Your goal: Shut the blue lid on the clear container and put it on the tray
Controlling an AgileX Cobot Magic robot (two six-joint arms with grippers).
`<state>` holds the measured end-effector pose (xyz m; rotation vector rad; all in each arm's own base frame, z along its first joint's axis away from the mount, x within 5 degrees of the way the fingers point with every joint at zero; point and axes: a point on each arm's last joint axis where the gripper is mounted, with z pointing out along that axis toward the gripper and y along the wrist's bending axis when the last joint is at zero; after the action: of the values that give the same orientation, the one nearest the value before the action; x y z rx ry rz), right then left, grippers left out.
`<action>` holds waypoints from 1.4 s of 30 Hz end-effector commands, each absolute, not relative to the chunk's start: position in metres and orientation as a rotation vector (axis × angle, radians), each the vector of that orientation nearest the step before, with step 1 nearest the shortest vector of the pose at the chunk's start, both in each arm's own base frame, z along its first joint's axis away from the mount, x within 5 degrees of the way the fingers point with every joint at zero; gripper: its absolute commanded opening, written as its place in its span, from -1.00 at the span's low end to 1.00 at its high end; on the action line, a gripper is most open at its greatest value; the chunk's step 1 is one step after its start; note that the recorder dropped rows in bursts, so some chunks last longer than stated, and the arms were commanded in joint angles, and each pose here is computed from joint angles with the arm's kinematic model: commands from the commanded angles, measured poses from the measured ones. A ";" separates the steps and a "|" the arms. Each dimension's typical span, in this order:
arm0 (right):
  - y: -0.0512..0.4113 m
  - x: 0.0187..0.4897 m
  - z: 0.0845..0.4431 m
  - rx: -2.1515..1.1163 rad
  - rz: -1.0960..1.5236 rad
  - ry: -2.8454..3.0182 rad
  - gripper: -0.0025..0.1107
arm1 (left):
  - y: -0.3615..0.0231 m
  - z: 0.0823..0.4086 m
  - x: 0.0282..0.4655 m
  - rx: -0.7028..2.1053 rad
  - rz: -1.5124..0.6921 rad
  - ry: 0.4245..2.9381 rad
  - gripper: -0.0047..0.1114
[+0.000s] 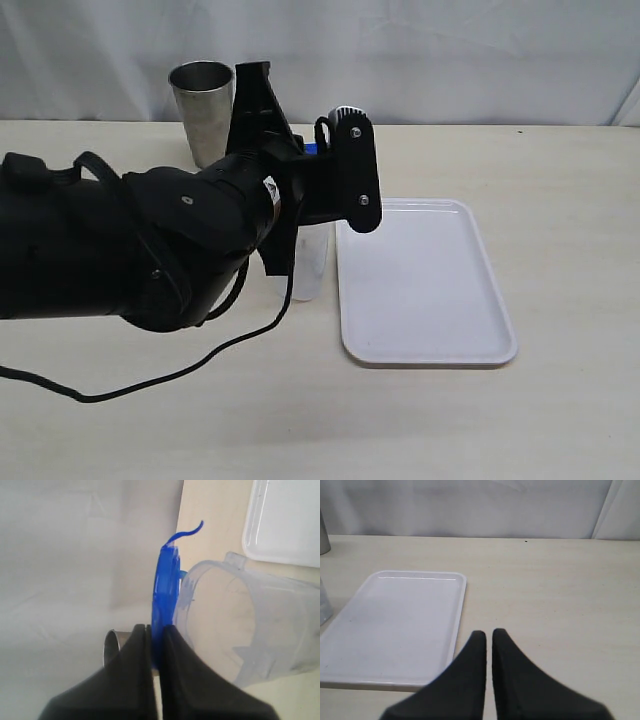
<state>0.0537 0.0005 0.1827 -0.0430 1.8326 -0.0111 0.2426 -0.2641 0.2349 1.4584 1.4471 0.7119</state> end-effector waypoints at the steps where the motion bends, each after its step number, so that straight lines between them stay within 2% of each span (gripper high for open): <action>1: 0.001 0.053 0.182 -0.042 -0.010 1.827 -0.88 | -0.262 0.235 0.243 1.453 0.689 1.471 -0.92; 42: 0.001 0.053 0.182 -0.042 -0.010 1.827 -0.88 | -0.261 0.226 0.235 1.559 0.649 1.552 -0.92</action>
<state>0.0537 0.0005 0.1827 -0.0430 1.8326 -0.0111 0.2365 -0.2618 0.2237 1.5700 1.5460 0.6587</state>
